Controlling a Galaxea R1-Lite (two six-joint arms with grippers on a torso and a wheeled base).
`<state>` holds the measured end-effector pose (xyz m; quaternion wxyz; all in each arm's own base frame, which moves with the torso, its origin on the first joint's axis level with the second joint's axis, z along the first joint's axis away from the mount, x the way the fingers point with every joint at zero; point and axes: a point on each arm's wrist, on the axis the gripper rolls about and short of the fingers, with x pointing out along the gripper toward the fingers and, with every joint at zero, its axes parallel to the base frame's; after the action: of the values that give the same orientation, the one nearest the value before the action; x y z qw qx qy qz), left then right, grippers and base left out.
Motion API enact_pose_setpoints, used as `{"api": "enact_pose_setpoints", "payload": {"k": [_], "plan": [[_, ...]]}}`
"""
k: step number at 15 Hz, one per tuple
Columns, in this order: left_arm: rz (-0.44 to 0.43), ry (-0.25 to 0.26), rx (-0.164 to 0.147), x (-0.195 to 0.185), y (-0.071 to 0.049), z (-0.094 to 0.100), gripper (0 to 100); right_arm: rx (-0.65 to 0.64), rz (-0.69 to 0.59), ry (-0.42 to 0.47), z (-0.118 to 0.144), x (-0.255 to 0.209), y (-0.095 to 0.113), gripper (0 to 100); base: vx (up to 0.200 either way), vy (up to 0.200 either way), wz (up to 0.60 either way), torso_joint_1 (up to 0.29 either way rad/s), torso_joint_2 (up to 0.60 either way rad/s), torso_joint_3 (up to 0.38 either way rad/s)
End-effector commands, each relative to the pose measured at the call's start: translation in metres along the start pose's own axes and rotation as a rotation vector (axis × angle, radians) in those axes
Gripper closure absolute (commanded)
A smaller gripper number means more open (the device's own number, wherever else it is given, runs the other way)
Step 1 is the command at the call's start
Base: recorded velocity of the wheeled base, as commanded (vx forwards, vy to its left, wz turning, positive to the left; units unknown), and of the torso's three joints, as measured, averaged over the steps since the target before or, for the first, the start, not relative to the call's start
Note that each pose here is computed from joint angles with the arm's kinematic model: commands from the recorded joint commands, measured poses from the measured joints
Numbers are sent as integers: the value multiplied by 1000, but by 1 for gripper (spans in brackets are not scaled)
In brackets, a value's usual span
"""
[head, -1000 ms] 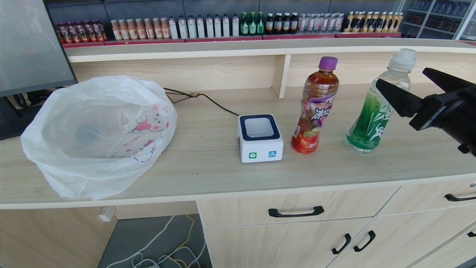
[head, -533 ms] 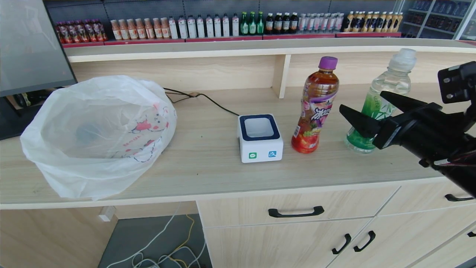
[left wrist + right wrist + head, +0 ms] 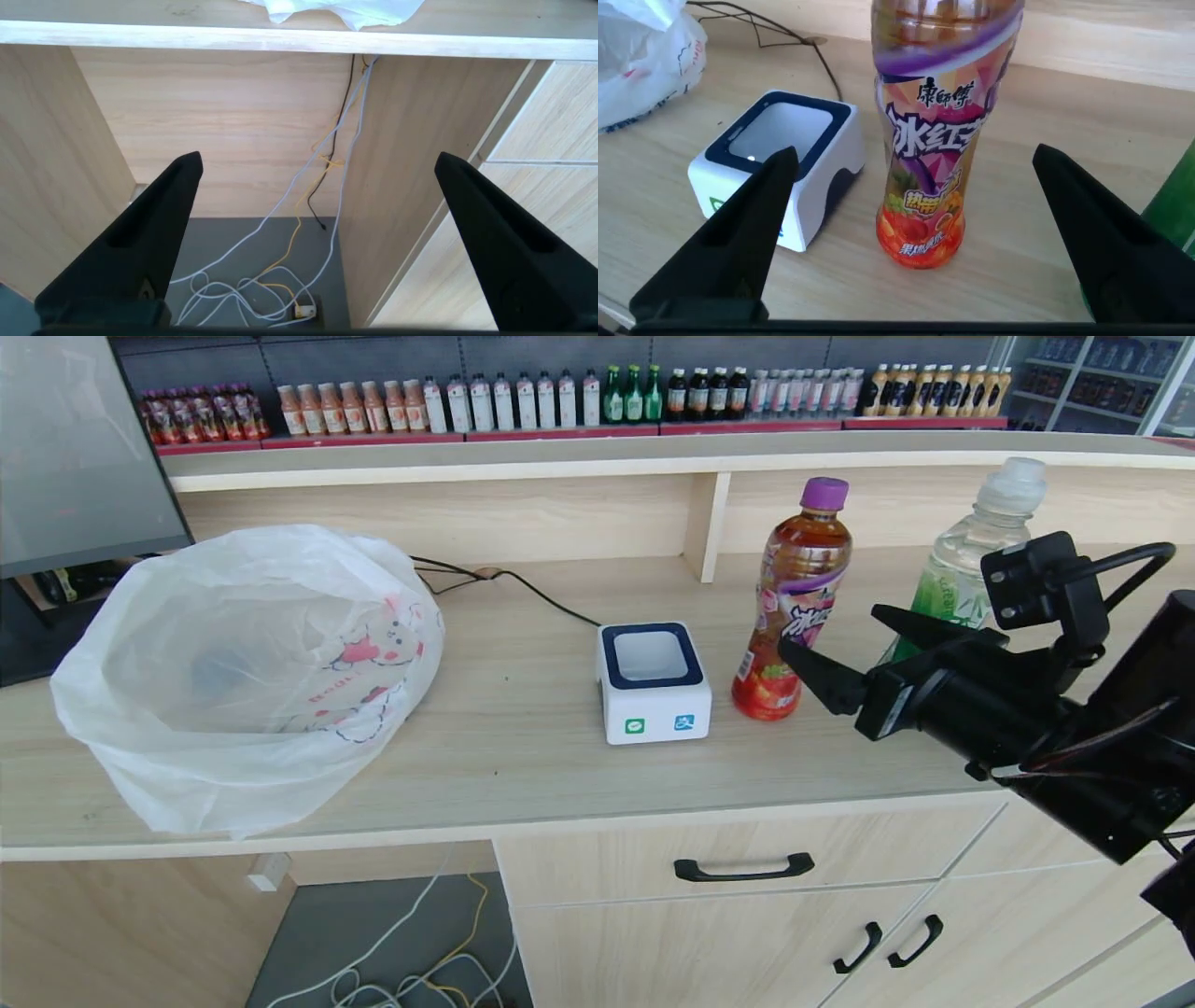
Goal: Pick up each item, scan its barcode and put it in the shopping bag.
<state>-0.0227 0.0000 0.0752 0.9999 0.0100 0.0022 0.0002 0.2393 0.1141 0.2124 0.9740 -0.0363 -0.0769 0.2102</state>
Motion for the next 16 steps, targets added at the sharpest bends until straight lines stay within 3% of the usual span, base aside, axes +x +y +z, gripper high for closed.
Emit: {"api": "enact_pose_setpoints", "payload": {"k": [1,16], "plan": [[1,0,0,0,0,0,0,5,11,16,-4,3,5,0,0,0,0,0,0,0],[1,0,0,0,0,0,0,2,-129,-9,-10,56,2,0,0,0,0,0,0,0]]}}
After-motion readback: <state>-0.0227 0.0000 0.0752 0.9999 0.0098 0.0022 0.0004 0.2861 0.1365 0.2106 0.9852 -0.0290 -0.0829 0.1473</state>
